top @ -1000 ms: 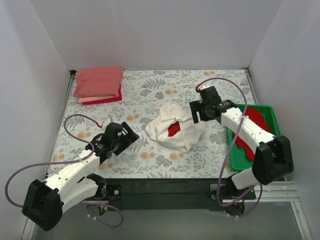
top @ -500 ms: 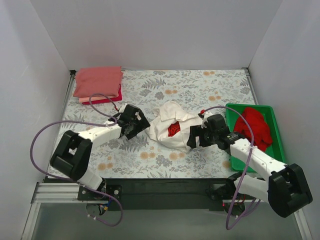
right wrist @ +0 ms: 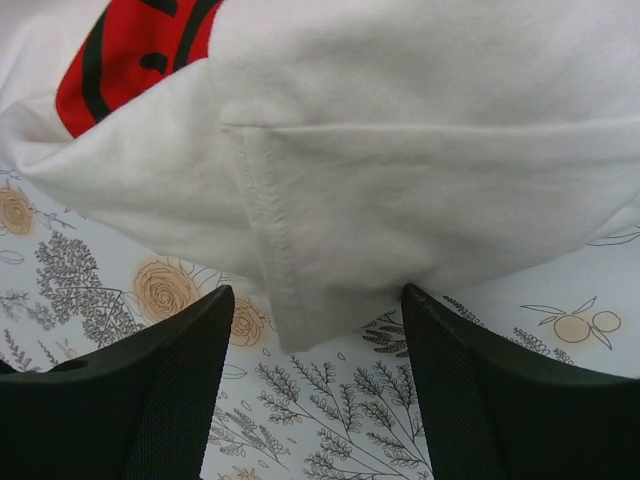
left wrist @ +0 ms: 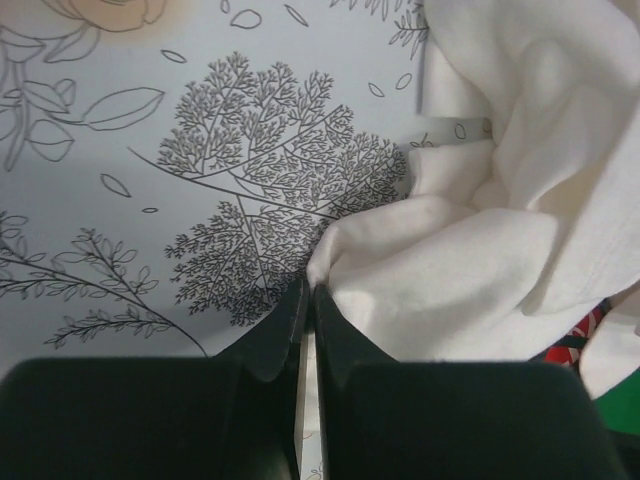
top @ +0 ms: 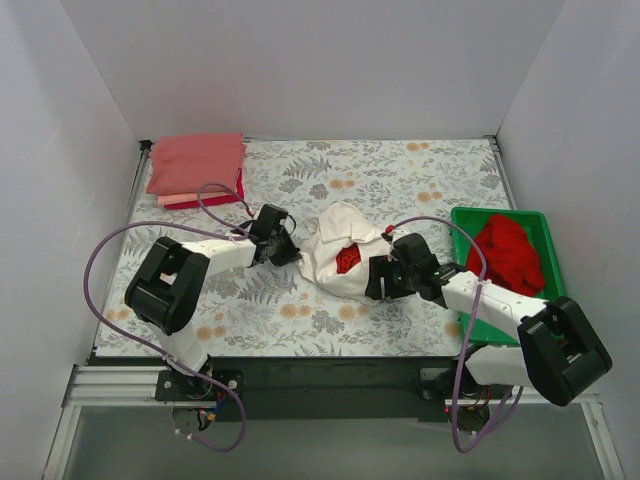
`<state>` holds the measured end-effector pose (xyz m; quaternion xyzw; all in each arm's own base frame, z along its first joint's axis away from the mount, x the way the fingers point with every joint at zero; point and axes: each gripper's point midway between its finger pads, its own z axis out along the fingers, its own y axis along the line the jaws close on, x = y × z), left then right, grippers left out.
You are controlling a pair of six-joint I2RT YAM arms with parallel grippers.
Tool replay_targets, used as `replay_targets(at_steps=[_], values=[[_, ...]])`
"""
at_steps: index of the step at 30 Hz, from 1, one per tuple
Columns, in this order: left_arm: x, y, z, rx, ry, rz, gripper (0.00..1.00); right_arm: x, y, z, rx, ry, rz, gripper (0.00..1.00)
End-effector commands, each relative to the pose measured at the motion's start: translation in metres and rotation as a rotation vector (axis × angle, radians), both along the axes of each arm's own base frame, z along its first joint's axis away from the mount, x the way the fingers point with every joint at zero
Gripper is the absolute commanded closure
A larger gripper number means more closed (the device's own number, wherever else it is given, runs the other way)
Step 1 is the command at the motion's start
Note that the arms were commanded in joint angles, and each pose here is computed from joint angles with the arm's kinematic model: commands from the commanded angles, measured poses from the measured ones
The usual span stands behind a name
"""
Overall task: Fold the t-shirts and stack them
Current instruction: Flatten the tshirt out
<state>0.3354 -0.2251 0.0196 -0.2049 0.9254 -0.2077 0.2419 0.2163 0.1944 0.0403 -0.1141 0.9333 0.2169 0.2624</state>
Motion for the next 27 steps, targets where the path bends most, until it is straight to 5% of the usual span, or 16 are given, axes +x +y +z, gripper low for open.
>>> replay_targets(at_steps=[1,4,7,9,18,27], values=[[-0.021,-0.001,-0.024,0.02,0.087,-0.084,1.0,0.014,0.002,-0.003,-0.044,-0.038,-0.064,0.26],[-0.023,0.002,-0.022,0.026,0.072,-0.082,1.0,0.015,-0.001,-0.011,-0.091,-0.025,-0.082,0.36],[-0.02,0.006,0.002,0.017,0.001,-0.065,1.0,0.018,-0.007,-0.005,-0.124,-0.041,-0.123,0.78],[-0.015,0.016,0.017,0.041,-0.062,-0.027,1.0,0.02,-0.007,0.007,-0.121,-0.07,-0.13,0.92],[-0.018,0.031,0.155,-0.092,-0.445,0.034,1.0,0.014,0.011,0.11,0.094,-0.285,-0.014,0.99],[-0.044,0.038,0.338,-0.292,-0.87,-0.002,1.0,0.0,0.022,0.284,0.341,-0.63,0.123,0.99]])
